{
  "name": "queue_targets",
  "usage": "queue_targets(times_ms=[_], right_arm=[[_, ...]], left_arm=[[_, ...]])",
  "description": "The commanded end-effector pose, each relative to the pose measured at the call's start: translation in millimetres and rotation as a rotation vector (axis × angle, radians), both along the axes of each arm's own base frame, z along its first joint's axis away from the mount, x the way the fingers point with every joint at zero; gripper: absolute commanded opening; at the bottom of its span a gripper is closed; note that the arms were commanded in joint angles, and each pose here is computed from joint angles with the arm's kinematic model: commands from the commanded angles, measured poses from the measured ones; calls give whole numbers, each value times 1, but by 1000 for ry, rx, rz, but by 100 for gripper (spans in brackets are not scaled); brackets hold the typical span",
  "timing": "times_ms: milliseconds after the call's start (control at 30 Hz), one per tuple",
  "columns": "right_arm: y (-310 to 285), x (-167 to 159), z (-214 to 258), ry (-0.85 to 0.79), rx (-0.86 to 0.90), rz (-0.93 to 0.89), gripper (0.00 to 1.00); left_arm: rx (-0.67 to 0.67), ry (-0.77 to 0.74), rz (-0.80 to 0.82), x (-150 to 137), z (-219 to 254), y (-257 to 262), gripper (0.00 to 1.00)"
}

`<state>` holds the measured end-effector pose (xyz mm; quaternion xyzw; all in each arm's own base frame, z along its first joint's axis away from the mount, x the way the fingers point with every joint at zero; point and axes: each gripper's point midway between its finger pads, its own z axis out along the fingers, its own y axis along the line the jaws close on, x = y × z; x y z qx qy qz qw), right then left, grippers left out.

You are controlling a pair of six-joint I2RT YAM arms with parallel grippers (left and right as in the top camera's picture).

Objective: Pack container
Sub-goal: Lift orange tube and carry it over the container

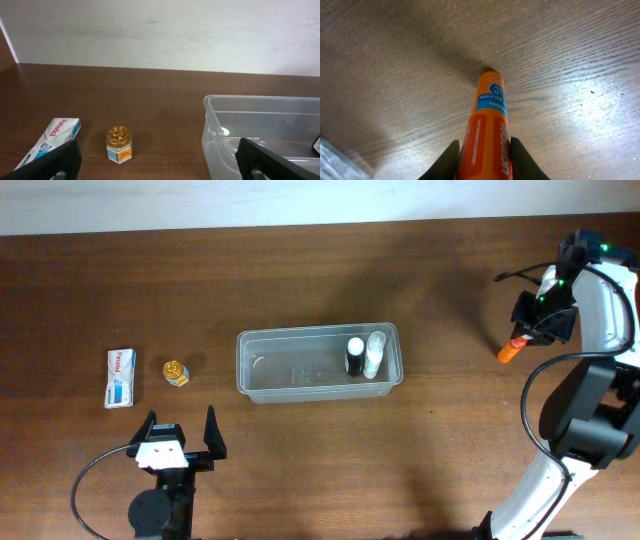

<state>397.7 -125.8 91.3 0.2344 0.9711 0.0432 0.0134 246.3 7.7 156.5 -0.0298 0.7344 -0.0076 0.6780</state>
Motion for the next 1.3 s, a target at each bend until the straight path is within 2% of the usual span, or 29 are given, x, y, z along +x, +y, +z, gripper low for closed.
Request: queue_targets(times_ms=[0,233,933,1067,1267], right_arm=[[7,9,20,-61,-4,27,24],[17,8,36,-84,-13,64,24],[67,11,43,-71,-11,191,24],[75,10,65,-103,-19,210,24],[96,8,122,-209,-43,259,24]], left_arm=[[12,0,9,-1,-1,2,99],[12,1,9,-1,-1,2,99],[12,1,9,-1,-1,2,99],[12,1,9,-1,-1,2,99],[12,0,9,-1,-1,2,99]])
